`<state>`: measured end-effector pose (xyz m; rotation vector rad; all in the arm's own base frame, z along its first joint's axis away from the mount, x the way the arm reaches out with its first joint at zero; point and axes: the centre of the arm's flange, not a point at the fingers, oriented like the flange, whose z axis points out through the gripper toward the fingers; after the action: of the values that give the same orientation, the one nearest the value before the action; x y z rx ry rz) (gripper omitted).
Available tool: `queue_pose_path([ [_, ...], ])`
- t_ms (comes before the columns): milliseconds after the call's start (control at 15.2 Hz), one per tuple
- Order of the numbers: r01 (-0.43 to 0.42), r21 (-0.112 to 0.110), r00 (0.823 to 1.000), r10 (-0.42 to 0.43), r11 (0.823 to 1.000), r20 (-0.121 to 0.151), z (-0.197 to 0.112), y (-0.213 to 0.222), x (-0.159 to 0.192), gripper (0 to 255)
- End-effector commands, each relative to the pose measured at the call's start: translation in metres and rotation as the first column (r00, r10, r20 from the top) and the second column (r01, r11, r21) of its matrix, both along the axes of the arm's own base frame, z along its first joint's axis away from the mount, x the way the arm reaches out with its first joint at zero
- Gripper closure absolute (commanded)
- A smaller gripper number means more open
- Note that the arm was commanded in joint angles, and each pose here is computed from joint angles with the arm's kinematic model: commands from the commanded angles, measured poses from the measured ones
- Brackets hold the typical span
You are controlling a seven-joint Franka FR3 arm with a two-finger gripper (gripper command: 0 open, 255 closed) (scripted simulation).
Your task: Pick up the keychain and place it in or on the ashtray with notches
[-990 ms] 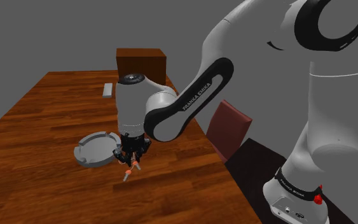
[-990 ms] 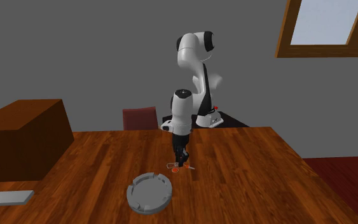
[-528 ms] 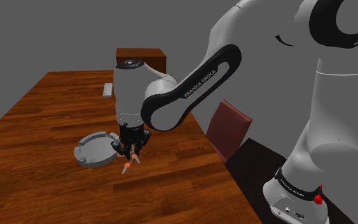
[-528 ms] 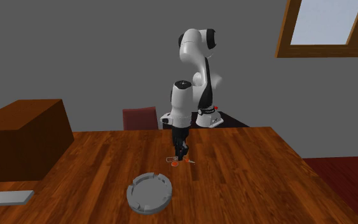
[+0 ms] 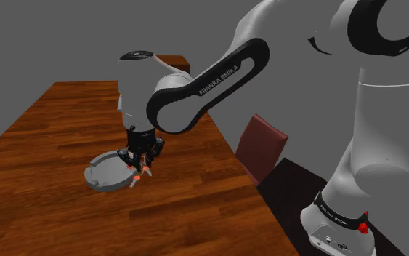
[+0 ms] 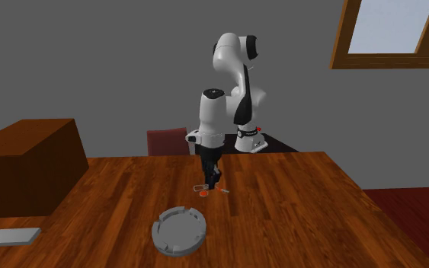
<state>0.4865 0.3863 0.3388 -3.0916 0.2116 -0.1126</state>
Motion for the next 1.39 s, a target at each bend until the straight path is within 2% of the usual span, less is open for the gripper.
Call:
queue_pose_path([
  [0,0.0,-0.001,1.0,0.0,1.0,0.0,0.0,0.005,0.024,255],
  [594,0.0,-0.001,1.0,0.0,1.0,0.0,0.007,0.036,0.139,255],
  [1320,0.0,-0.001,1.0,0.0,1.0,0.0,-0.046,0.037,0.144,255],
])
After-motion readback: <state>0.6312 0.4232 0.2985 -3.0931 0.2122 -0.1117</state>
